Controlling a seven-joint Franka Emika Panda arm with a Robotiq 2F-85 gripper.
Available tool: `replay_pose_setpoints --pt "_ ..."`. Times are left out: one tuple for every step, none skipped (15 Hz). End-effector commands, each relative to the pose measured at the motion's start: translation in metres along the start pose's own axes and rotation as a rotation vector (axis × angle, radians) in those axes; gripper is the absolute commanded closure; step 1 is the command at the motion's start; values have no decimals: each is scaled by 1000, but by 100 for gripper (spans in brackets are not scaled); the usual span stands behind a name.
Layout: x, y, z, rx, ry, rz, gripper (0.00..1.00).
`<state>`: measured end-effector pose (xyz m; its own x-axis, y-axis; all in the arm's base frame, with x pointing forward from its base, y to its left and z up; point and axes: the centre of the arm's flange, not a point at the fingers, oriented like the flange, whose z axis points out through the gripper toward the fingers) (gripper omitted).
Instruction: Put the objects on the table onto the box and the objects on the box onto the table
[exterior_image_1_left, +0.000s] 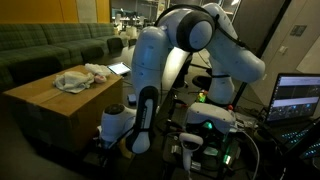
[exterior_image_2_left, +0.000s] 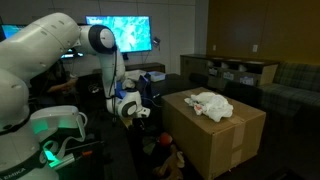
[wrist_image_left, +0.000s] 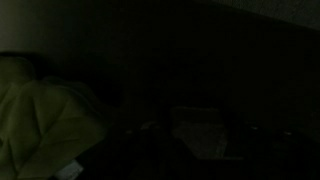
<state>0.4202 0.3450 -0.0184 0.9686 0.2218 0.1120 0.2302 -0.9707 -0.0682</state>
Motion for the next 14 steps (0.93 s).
replay_pose_setpoints --pt "3 2 -5 5 21 -7 69" --pt "3 1 -11 1 22 -13 69" --pt "1 0 -16 -2 17 -20 69" --pt "0 -2 -21 -1 13 -29 69" --pt "-3 -5 -33 -2 7 -41 69" --pt "-5 -8 -41 3 1 -54 69" --pt "-8 -12 -49 6 -3 -67 69" --pt "-11 -16 -58 14 -6 -79 69" --pt "-13 -19 -71 20 -14 -89 69" --pt "-18 -23 -78 24 -25 -101 69" --pt "-20 -26 -88 28 -33 -112 69" --pt "-26 -29 -101 35 -46 -128 69" --pt "-30 -32 -111 38 -55 -138 69" --pt "-33 -34 -120 33 -58 -147 69"
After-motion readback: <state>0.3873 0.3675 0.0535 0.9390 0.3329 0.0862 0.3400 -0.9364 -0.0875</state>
